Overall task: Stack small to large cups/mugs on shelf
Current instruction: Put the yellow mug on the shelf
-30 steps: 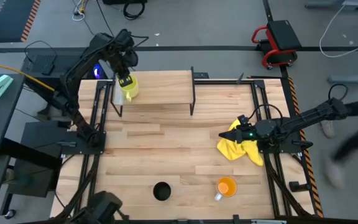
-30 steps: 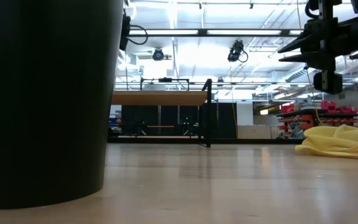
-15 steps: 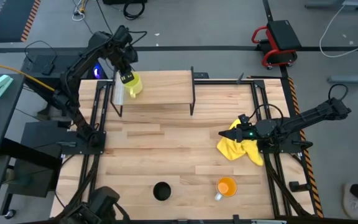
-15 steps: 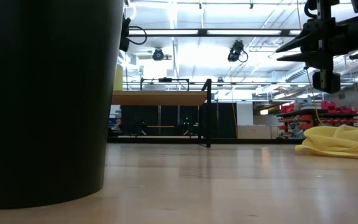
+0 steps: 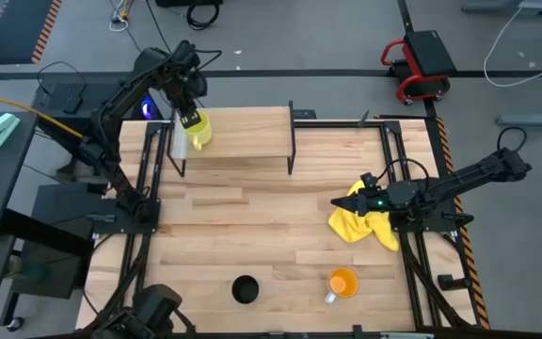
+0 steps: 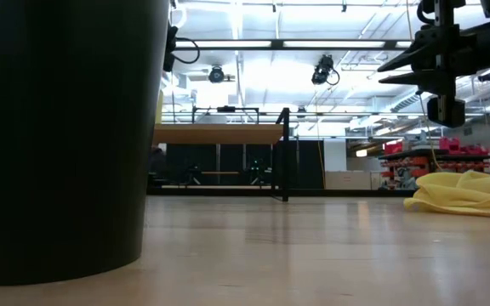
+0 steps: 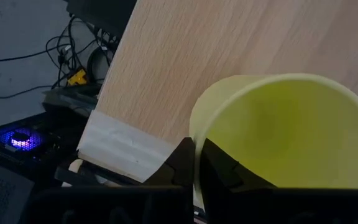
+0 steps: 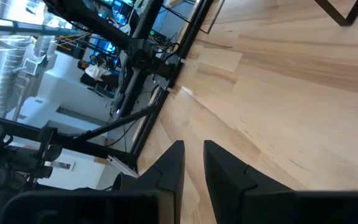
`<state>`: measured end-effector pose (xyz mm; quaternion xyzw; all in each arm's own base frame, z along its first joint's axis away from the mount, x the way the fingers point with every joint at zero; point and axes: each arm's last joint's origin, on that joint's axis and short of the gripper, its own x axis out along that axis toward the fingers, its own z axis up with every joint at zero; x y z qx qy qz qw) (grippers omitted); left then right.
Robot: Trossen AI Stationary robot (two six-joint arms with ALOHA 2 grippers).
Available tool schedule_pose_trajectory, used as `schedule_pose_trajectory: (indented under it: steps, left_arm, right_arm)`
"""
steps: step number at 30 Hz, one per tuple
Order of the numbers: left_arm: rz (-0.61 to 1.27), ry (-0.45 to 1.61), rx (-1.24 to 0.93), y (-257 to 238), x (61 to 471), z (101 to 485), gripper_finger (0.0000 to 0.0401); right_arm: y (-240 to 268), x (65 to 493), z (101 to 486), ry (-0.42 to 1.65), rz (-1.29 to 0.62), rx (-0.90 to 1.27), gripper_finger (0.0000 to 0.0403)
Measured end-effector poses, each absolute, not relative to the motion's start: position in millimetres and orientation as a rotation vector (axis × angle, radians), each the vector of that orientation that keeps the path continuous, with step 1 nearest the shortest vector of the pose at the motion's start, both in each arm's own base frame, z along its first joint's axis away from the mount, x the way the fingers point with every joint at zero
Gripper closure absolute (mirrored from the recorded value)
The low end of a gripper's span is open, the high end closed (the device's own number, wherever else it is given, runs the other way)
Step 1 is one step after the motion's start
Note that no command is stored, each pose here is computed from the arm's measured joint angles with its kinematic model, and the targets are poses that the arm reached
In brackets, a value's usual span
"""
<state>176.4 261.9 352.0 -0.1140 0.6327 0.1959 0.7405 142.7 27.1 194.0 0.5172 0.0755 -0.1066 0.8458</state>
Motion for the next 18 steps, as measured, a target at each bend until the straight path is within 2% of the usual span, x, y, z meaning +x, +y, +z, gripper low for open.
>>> schedule_pose_trajectory:
  steps: [6,18]
  left_arm:
    - [0.447,1.401,-0.256,262.5,176.3,350.5,0.0356]
    - [0.493,1.418,-0.260,262.7,175.8,350.8,0.0353]
  right_arm:
    - [27.1,142.7,194.0,0.159,-0.225,1.091,0.0336]
    - [27.1,142.7,194.0,0.160,-0.224,1.082,0.0336]
